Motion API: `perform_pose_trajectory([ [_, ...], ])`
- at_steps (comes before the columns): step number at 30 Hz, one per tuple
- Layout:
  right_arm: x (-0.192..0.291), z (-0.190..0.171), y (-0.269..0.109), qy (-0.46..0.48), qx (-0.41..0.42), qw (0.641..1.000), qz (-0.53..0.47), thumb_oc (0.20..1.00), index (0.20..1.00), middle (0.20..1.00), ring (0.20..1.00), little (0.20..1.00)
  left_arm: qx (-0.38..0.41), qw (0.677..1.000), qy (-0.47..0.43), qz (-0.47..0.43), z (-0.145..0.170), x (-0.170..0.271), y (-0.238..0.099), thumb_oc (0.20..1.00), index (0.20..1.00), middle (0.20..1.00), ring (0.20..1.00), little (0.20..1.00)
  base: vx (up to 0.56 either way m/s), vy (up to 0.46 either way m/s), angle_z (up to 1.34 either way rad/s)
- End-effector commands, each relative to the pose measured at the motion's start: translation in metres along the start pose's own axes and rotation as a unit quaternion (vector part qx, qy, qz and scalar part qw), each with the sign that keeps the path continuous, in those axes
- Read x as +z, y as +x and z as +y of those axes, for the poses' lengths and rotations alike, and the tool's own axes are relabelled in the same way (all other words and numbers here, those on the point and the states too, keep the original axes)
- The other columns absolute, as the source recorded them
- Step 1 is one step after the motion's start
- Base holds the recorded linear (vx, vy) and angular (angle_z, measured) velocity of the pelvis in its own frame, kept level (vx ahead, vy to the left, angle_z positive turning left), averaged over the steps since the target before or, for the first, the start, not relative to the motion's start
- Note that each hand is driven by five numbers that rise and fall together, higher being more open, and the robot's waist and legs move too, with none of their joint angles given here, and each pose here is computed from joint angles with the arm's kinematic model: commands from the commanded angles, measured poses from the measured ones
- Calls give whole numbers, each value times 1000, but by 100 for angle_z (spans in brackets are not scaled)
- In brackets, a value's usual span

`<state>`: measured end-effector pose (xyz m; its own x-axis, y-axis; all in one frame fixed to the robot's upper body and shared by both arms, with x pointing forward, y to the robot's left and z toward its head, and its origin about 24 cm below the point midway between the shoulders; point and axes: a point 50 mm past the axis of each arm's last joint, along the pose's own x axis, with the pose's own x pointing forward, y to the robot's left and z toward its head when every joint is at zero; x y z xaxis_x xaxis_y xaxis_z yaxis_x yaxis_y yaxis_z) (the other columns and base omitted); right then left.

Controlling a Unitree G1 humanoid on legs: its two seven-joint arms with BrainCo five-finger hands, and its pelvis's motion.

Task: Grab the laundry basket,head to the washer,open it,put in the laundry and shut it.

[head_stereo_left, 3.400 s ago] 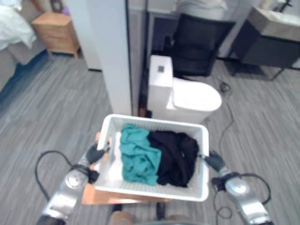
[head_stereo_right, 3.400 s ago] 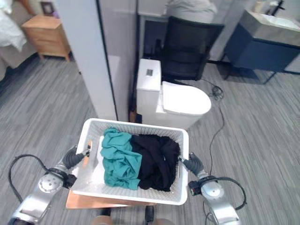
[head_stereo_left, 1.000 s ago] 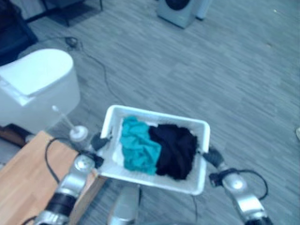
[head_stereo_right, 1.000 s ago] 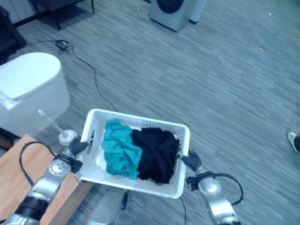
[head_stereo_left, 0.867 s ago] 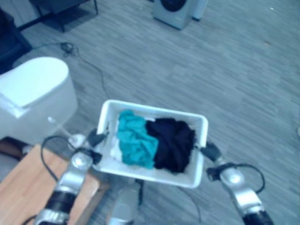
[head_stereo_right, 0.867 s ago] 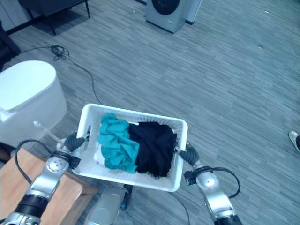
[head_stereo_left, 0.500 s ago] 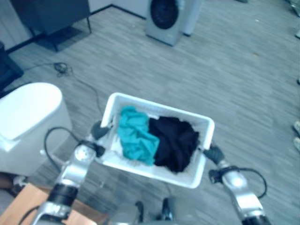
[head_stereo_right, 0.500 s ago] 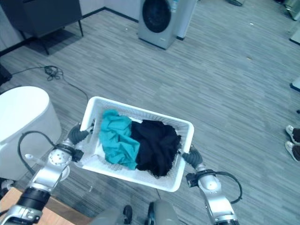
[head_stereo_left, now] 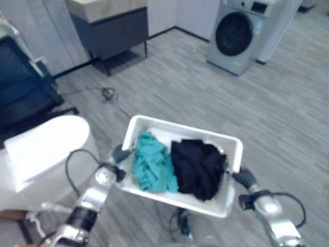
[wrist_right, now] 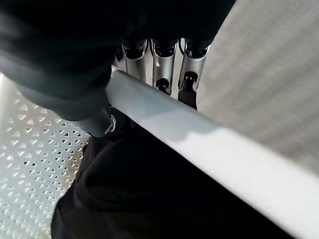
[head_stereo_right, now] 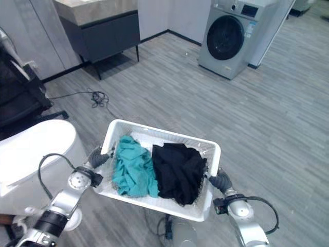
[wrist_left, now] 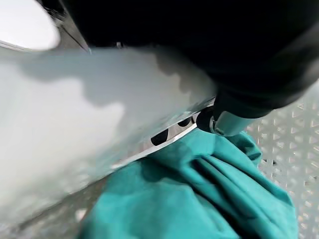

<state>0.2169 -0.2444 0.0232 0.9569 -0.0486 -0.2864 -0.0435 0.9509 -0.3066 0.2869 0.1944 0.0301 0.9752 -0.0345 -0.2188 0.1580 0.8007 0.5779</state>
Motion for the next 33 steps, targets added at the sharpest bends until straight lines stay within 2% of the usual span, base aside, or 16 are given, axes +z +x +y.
perform_pose_trajectory([
  [1, 51, 4, 3, 28, 1, 991, -134, 200, 200, 200, 200, 200, 13, 988, -4, -153, 27, 62, 4, 200, 200, 200, 200, 200, 306, -440, 3],
  [5, 51, -4, 2, 22, -30, 990, -134, 200, 200, 200, 200, 200, 19, 984, -20, -175, 30, 75, 5, 200, 200, 200, 200, 200, 449, -330, -26],
  [14, 51, -7, 4, 31, -28, 990, -137, 200, 200, 200, 200, 200, 14, 985, 3, -173, 28, 77, 9, 200, 200, 200, 200, 200, 410, 29, -35],
  [22, 49, 11, 13, 41, 1, 991, -128, 200, 200, 200, 200, 200, 7, 985, 32, -169, 32, 75, 7, 200, 200, 200, 200, 200, 506, 45, -50],
  [27, 46, 21, 22, 28, 18, 993, -111, 200, 200, 200, 200, 200, 10, 985, 50, -163, 39, 73, 7, 200, 200, 200, 200, 200, 387, 97, -31],
  [33, 47, 11, 23, 19, 8, 994, -105, 200, 200, 200, 200, 200, 26, 979, 79, -185, 56, 87, 5, 200, 200, 200, 200, 200, 427, 19, 10],
])
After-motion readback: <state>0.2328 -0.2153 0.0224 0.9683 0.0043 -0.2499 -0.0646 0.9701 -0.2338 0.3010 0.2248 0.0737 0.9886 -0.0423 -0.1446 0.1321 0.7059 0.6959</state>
